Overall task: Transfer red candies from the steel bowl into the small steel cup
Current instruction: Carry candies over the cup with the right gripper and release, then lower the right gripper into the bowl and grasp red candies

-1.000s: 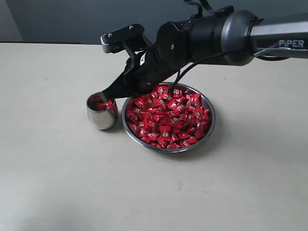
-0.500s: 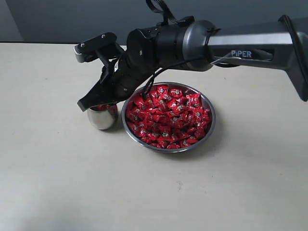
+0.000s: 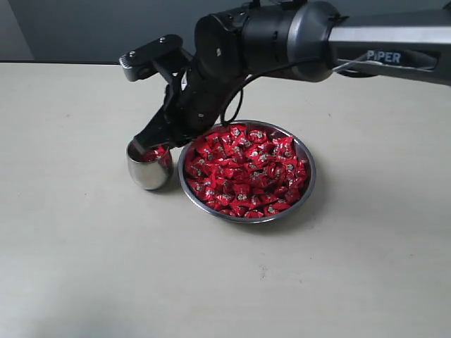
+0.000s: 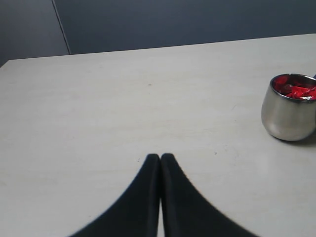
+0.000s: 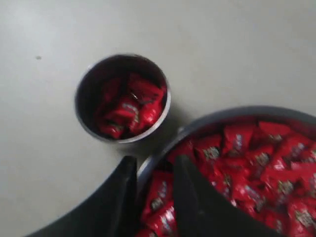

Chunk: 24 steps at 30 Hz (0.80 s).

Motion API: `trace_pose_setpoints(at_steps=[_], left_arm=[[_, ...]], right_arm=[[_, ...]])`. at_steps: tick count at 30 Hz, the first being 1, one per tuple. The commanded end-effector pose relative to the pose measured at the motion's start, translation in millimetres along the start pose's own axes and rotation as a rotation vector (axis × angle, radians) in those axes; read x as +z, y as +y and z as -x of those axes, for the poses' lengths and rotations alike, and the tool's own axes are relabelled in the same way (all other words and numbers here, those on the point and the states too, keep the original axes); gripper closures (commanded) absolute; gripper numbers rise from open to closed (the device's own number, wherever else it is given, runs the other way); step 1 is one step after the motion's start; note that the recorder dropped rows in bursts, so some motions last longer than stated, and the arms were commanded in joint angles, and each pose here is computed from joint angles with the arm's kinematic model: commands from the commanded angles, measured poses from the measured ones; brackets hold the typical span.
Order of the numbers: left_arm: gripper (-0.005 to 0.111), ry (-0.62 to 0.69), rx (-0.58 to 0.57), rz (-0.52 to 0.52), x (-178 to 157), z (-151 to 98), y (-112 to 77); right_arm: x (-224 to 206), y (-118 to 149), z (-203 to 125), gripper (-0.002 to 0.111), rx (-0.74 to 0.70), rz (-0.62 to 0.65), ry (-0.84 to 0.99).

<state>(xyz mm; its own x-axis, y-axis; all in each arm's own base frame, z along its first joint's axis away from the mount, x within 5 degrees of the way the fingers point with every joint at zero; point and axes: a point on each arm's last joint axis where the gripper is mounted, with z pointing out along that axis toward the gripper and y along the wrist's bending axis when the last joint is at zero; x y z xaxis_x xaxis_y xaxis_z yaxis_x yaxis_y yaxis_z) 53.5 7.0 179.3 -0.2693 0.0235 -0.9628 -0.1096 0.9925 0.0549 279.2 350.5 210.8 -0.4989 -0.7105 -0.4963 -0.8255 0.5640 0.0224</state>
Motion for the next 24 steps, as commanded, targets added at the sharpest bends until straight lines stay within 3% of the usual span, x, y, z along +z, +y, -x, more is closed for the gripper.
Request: trace_pose_setpoints(at_steps=[1,9,24], left_arm=[[0.106,-0.019,0.002,-0.006,-1.2,3.3,-0.2],[0.106,-0.019,0.002,-0.006,-1.2,3.3,-0.2],[0.106,-0.019,0.002,-0.006,-1.2,3.3,-0.2]], right_arm=[[-6.5,-23.2,-14.4,0.082,0.044,-0.039,0.068],[-0.4,-55.6,-55.7,0.082,0.145,-0.079,0.134],[12.0,-51.5,-78.1,0.082,0.158,-0.06,0.231]])
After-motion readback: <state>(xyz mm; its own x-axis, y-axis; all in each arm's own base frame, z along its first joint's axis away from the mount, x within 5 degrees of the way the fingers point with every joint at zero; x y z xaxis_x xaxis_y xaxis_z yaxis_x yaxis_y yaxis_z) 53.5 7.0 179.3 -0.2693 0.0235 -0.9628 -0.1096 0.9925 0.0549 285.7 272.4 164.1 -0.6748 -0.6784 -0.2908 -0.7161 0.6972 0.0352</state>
